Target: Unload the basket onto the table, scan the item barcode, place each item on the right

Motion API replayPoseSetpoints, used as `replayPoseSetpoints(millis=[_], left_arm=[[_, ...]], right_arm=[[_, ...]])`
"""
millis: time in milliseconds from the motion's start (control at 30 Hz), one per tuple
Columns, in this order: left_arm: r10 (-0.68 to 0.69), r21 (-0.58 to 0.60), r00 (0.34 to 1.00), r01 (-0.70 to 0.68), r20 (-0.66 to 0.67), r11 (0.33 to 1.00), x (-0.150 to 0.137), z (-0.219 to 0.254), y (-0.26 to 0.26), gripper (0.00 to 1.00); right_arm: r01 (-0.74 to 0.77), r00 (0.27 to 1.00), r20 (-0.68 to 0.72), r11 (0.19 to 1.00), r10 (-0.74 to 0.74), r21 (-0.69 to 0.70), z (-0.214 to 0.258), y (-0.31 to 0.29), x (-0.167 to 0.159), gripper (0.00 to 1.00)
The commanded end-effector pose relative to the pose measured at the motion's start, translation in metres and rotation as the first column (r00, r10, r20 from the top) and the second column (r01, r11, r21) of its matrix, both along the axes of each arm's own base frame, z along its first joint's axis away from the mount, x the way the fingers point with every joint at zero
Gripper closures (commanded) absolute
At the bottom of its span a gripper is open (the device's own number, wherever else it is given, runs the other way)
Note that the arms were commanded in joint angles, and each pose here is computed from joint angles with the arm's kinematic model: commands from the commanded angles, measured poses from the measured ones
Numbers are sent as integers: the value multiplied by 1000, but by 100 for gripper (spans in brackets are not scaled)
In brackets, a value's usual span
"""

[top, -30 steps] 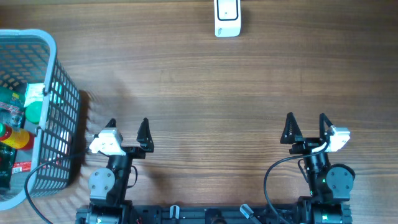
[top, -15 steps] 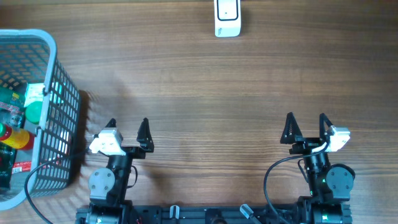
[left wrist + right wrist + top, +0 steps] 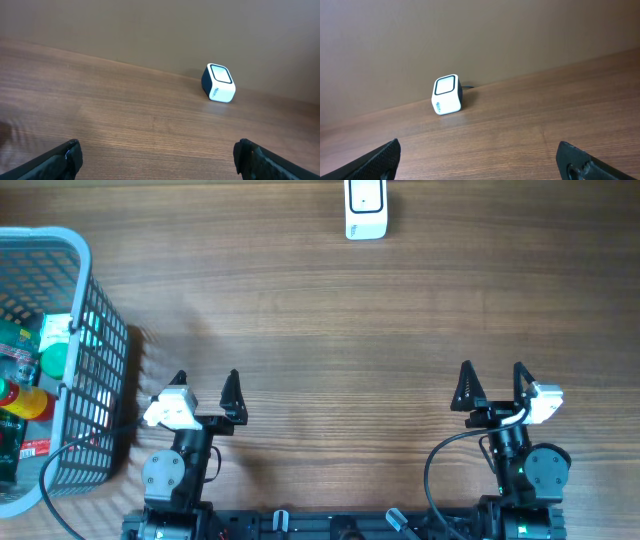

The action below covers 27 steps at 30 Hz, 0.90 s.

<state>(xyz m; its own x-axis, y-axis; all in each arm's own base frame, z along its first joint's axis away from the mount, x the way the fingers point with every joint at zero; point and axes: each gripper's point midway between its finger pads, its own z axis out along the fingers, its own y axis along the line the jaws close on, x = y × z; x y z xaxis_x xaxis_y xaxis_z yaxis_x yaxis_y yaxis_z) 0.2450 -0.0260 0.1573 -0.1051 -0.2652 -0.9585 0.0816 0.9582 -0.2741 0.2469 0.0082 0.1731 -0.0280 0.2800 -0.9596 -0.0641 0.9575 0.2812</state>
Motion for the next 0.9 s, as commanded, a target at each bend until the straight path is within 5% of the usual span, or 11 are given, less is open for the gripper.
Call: replayPoseSetpoints(millis=[0, 267, 367, 600, 733, 867], left_arm=[[-5, 20, 1000, 6, -8, 1000, 0, -4, 0, 0], [31, 17, 999, -32, 37, 999, 2, 7, 6, 0], [-97, 12, 991, 96, 97, 995, -1, 23, -16, 0], [-127, 8, 986, 127, 108, 992, -9, 74, -20, 0], [-128, 4, 992, 128, 13, 992, -8, 108, -21, 0], [-244, -103, 927, 224, -283, 969, -17, 140, -41, 0]], right_arm=[[10, 1000, 5, 1000, -10, 7, 1, -1, 0, 0], [10, 1000, 5, 1000, -10, 7, 1, -1, 0, 0], [10, 1000, 5, 1000, -10, 7, 1, -1, 0, 0], [10, 1000, 5, 1000, -10, 7, 1, -1, 0, 0], [10, 1000, 5, 1000, -10, 7, 1, -1, 0, 0], [10, 1000, 5, 1000, -10, 7, 1, -1, 0, 0]])
